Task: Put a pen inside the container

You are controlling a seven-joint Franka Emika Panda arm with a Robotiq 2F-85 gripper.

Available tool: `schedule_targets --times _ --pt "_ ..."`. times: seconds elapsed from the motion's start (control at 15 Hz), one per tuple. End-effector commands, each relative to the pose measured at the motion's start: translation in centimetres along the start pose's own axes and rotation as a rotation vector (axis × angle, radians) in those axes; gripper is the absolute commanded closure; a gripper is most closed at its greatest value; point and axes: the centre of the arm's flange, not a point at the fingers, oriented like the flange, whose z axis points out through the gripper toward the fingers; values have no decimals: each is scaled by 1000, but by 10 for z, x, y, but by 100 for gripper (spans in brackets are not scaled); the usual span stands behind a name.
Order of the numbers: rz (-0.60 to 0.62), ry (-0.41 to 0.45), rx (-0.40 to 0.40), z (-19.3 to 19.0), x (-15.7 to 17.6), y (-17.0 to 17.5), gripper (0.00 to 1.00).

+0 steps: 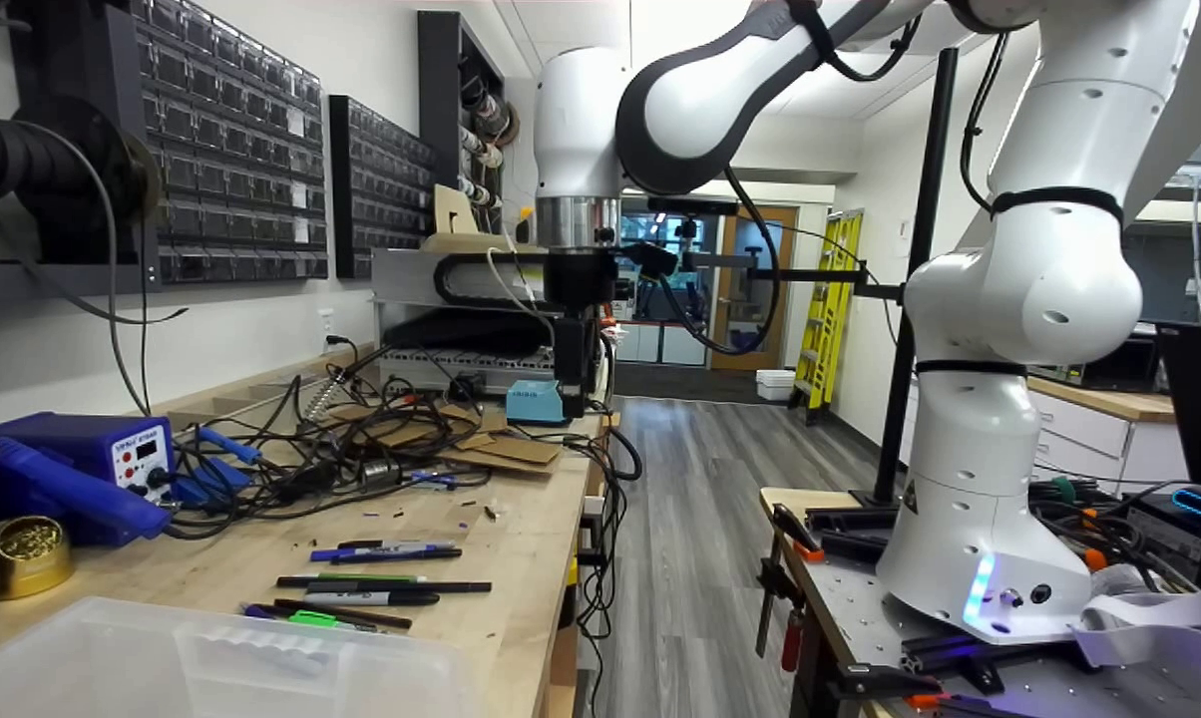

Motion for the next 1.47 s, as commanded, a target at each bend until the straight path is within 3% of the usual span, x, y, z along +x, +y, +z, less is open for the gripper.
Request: schedule_targets --times 0.0,0.4,1.4 --pt "19 44 -15 11 12 -14 0" --pt "-3 102 -5 28 36 -44 0" --pt "-107 116 28 116 113 -85 0"
